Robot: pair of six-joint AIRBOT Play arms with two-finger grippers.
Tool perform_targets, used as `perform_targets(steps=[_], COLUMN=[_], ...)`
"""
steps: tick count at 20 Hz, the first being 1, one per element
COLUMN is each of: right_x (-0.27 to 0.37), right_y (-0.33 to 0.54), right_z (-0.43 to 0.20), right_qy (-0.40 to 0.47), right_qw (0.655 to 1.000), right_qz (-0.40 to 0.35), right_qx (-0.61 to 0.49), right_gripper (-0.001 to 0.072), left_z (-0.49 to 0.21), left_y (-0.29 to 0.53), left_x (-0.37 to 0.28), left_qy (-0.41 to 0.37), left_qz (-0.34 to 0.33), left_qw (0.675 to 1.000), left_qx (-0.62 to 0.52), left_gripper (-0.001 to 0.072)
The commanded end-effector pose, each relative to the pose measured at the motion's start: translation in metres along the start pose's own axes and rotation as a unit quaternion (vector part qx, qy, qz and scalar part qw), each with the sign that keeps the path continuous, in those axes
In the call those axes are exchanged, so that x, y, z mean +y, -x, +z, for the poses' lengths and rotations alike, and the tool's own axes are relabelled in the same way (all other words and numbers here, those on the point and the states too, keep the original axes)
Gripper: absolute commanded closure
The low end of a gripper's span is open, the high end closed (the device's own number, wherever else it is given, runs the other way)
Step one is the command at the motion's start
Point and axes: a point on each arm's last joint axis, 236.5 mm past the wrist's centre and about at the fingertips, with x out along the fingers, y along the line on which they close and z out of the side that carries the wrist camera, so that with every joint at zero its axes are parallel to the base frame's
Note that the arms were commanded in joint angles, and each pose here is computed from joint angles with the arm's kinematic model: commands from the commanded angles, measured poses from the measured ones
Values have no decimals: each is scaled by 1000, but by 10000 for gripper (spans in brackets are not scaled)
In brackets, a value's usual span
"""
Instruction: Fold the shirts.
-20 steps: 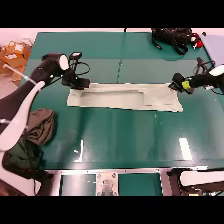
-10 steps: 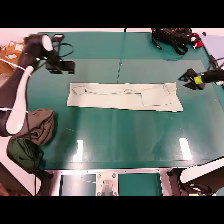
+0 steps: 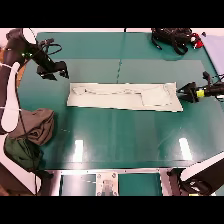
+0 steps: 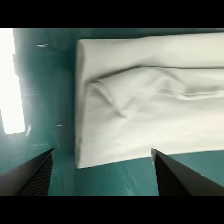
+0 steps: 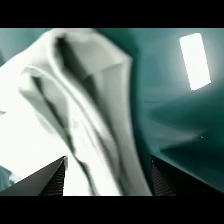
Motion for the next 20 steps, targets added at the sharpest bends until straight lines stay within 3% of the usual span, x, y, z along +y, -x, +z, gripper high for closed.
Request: perform_targets(steps=[1, 3, 4, 5, 6, 7, 8, 9, 14, 20], right_x=[22, 36, 44, 53, 62, 69, 76, 84, 134, 227], right_y=[-34, -47, -51, -53, -52, -48, -41, -32, 27, 91], right_z=[-3, 1, 3, 5, 7, 10, 12, 16, 10, -32], right_qy=[43, 66, 76, 90, 103, 114, 121, 124, 166, 240], right_qw=[998, 997, 997, 995, 994, 993, 992, 992, 986, 970], right_qz=[28, 19, 17, 16, 17, 19, 20, 19, -14, -24], right_qx=[25, 25, 26, 27, 28, 29, 28, 26, 6, -37], right_gripper=[111, 112, 114, 243, 491, 613, 687, 694, 695, 695], left_z=[-2, 1, 2, 2, 1, 0, 0, -2, 13, -41], left_y=[2, 3, 4, 5, 6, 6, 5, 3, -25, -140], left_x=[-23, -32, -38, -43, -49, -57, -63, -72, -167, -345], left_qy=[1, 0, -2, -2, -12, -24, -34, -44, -103, -162], left_qz=[-52, -72, -84, -96, -107, -117, -121, -122, -150, -248], left_qw=[999, 997, 996, 995, 994, 993, 992, 992, 981, 950], left_qx=[5, -1, -3, -4, -4, -3, -4, -3, -74, -99], left_gripper=[16, 16, 73, 218, 318, 434, 583, 683, 682, 682])
